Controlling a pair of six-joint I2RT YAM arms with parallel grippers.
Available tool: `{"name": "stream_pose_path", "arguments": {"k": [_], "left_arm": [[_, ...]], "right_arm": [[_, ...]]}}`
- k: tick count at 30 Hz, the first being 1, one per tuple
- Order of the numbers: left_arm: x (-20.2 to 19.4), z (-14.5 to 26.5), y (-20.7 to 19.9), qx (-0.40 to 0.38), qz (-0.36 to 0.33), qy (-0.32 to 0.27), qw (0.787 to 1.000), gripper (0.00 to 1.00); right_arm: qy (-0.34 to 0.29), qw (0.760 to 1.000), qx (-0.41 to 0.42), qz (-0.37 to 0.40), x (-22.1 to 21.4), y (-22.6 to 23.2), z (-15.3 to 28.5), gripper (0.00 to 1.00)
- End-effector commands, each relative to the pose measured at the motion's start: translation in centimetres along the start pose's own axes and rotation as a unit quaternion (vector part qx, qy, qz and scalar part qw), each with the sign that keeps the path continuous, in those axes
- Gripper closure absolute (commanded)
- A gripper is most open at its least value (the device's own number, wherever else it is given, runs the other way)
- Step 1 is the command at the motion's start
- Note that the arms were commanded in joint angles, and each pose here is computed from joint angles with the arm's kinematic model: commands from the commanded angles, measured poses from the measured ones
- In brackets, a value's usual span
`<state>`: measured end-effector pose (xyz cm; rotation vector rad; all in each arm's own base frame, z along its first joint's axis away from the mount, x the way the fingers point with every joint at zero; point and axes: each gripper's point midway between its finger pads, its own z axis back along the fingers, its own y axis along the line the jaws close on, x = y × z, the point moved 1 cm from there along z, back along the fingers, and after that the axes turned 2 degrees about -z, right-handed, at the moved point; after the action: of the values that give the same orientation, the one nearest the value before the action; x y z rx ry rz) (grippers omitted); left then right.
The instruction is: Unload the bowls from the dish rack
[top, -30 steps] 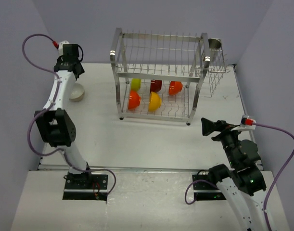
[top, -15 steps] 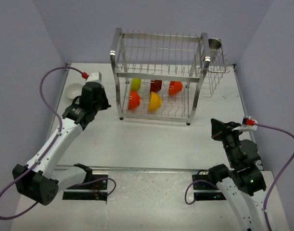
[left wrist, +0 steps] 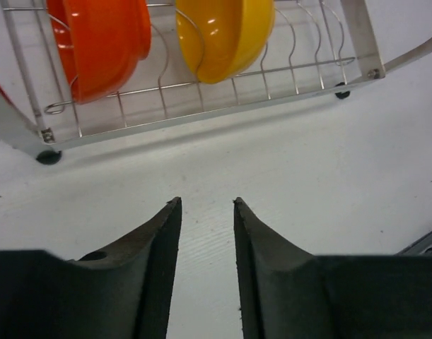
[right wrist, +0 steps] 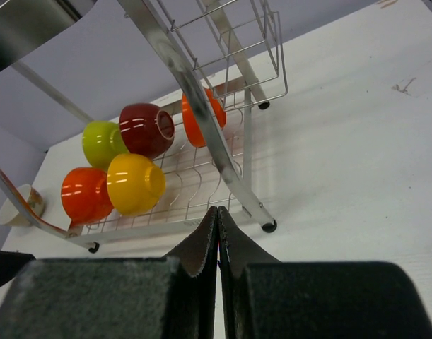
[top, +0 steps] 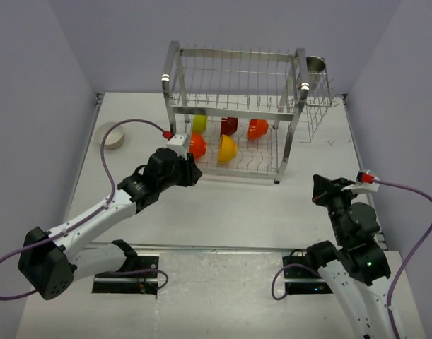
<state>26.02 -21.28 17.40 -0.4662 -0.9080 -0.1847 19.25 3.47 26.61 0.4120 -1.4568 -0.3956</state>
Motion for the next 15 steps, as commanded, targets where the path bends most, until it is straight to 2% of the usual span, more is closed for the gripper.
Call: {"name": "stream_pose_path", "arguments": {"k": [1,4,6,8,10,11,13,14,15], "left_arm": [[2.7,-1.1,-3.6,-0.089,0.002,-0.056,0.994,0.61],[2.6,-2.2,-3.9,-0.098,-0.001,-0.069,0.993,0.41],[2.8,-2.7,-4.2,-0.101,-0.003,-0.082,0.992,0.33],[2.2,-3.8,-4.2,-0.097,-0.007,-0.078,0.992,0.30],[1.8,-4.9,-3.7,-0.075,-0.013,-0.076,0.994,0.28],[1.6,-5.2,-3.9,-0.073,-0.017,-0.075,0.994,0.27],[1.4,-6.0,-3.9,-0.063,-0.021,-0.077,0.995,0.27],[1.2,-6.5,-3.9,-0.056,-0.026,-0.075,0.995,0.26],[1.2,-6.5,-3.9,-0.054,-0.027,-0.076,0.995,0.26]], "right_arm": [[-0.006,1.000,-0.008,-0.002,0.7,0.0,0.0,1.00],[-0.008,1.000,-0.009,-0.004,0.8,0.0,0.2,1.00],[-0.008,1.000,-0.008,-0.004,0.8,0.0,0.3,0.99],[-0.009,1.000,-0.007,-0.006,0.8,0.0,0.4,0.93],[-0.009,1.000,-0.006,-0.007,0.9,0.0,0.5,0.81],[-0.011,1.000,-0.005,-0.007,1.0,0.0,0.6,0.67],[-0.012,1.000,-0.008,-0.007,1.1,-0.1,0.6,0.52],[-0.015,1.000,-0.010,-0.009,1.2,-0.1,0.7,0.39],[-0.016,1.000,-0.011,-0.009,1.2,-0.1,0.7,0.37]]}}
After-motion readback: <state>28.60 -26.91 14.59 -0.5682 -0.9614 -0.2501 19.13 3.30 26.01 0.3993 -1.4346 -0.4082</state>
